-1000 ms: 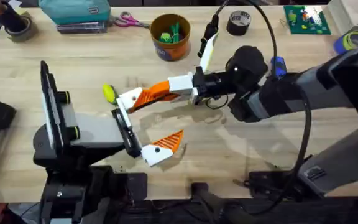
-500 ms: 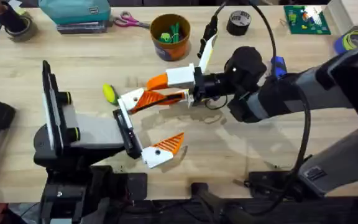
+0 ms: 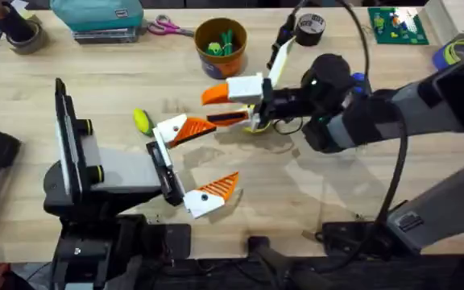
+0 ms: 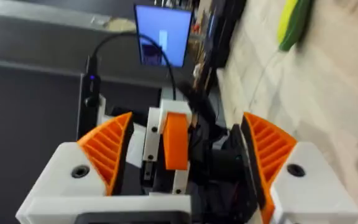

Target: Pick up the gripper from the table and insert it into the empty holder that is missing its gripper. Then pick up a screw, insert it into the mounting hole, and use the screwdriver to tighten it. Finally, clean up the table by picking up the vegetable and placing it into the bucket.

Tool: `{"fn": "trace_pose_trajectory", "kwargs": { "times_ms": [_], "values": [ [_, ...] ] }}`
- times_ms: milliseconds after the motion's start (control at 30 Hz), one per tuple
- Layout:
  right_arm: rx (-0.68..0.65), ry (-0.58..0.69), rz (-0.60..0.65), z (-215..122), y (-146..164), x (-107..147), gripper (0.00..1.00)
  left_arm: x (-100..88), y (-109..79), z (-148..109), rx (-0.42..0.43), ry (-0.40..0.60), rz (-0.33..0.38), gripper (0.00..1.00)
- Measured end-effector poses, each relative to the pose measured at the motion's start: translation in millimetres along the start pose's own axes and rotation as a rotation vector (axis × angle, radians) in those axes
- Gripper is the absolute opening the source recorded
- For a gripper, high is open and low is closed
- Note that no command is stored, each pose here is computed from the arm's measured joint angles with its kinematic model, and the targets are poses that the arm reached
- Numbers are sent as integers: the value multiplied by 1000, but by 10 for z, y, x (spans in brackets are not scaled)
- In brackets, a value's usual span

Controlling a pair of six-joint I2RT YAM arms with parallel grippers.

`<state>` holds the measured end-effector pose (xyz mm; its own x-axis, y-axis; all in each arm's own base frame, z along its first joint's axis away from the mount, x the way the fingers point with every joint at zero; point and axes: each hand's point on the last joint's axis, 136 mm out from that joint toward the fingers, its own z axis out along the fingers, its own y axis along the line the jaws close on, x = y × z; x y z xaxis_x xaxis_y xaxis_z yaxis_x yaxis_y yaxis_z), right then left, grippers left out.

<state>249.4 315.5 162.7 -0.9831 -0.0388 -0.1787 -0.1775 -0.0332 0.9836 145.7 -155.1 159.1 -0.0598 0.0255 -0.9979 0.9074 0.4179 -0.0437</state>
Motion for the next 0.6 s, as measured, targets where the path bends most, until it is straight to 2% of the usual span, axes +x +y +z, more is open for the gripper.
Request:
{"fn": "trace_pose_trajectory", "kwargs": {
  "times_ms": [267,300,600],
  "values": [
    [93,-76,32,-424,24,-239,995,0,-1,0,0,0,0,986],
    [140,-91,33,-604,89,-288,995,0,-1,0,0,0,0,986],
    [240,-165,-131,-1161,554,-439,996,0,-1,0,1,0,0,985]
  ]
}}
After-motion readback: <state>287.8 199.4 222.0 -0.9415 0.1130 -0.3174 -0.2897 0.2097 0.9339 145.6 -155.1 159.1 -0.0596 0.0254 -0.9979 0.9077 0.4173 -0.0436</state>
